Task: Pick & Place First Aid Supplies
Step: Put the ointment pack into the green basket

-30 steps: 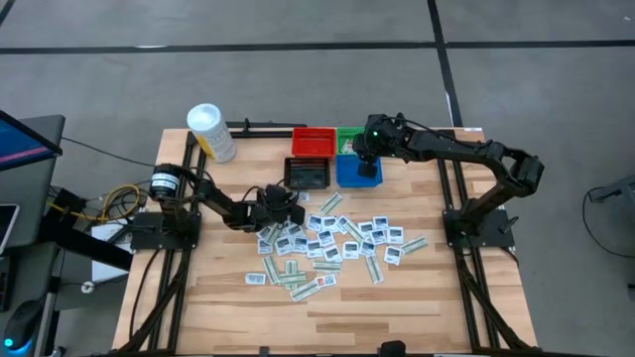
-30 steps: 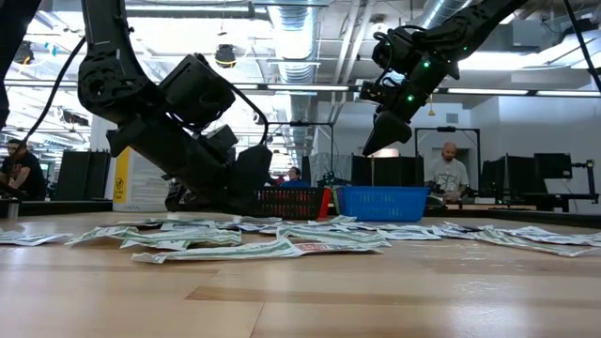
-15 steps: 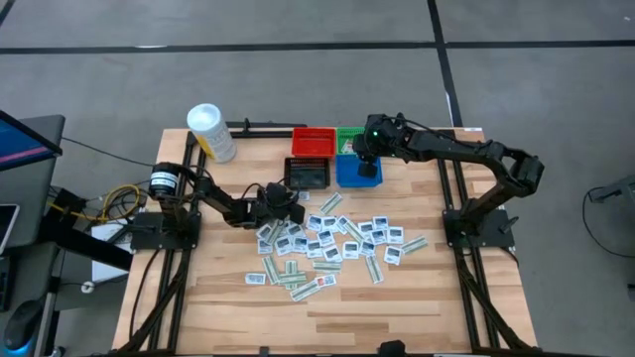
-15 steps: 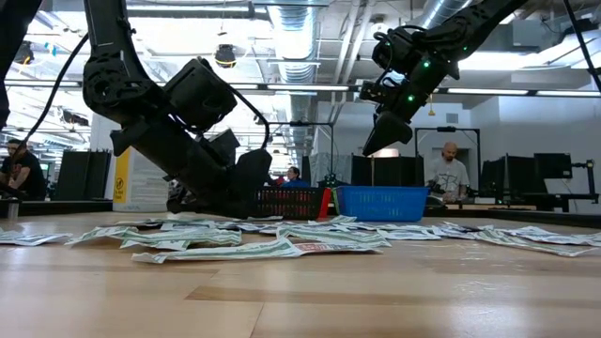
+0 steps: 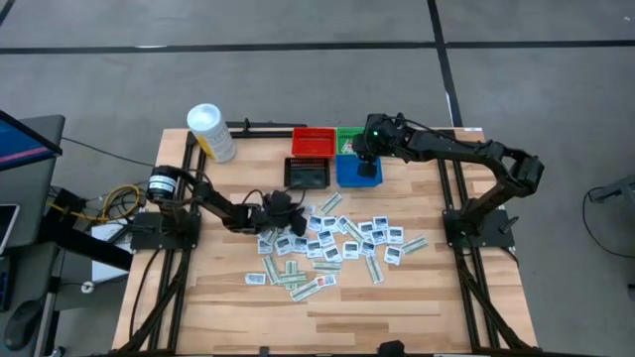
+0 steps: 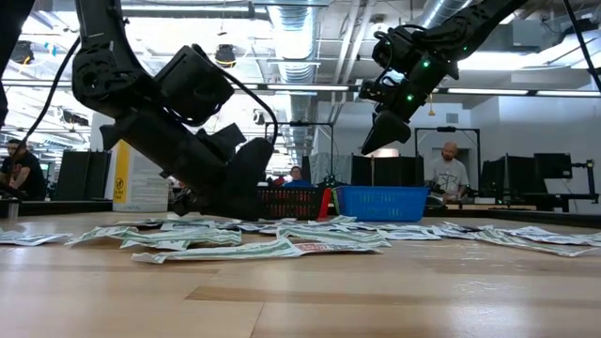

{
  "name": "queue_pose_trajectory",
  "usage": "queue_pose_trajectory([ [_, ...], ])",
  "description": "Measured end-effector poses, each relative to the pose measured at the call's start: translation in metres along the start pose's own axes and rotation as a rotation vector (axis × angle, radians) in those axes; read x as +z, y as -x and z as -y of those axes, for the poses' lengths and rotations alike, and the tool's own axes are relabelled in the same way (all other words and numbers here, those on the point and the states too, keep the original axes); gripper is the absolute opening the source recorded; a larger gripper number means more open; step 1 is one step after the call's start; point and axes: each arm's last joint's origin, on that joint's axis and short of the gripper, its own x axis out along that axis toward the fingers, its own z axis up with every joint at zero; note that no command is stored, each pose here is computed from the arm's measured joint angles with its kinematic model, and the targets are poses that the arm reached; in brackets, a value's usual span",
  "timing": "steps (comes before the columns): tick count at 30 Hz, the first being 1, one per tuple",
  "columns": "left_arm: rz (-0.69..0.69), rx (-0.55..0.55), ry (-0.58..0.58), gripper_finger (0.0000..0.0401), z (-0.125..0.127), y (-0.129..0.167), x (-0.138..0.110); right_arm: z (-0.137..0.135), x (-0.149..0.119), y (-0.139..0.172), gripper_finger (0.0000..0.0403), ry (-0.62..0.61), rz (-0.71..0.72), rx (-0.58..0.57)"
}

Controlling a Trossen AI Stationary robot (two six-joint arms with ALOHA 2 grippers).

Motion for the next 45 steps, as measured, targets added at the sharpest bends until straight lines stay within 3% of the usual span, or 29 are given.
queue_pose_trajectory([
  [9,-0.002,-0.018,-0.016,0.0121,0.005,0.005,-0.001,-0.001,0.0,0.0,0.0107,-0.008,0.0,0.002],
  [12,0.0,-0.028,-0.078,0.0121,0.005,0.01,0.003,-0.001,0.0,0.0,0.0107,-0.008,-0.001,0.003],
  [20,0.108,-0.083,-0.234,0.0121,0.015,0.029,0.031,-0.001,0.0,0.0,0.0107,-0.008,-0.002,0.004],
  [31,0.204,-0.107,-0.261,0.0121,0.017,0.044,0.056,-0.002,0.0,0.0,0.0107,-0.043,0.009,0.03],
  [45,0.053,-0.182,-0.337,0.0141,0.013,0.023,0.033,-0.003,-0.001,0.0,0.0107,-0.041,0.008,0.062],
])
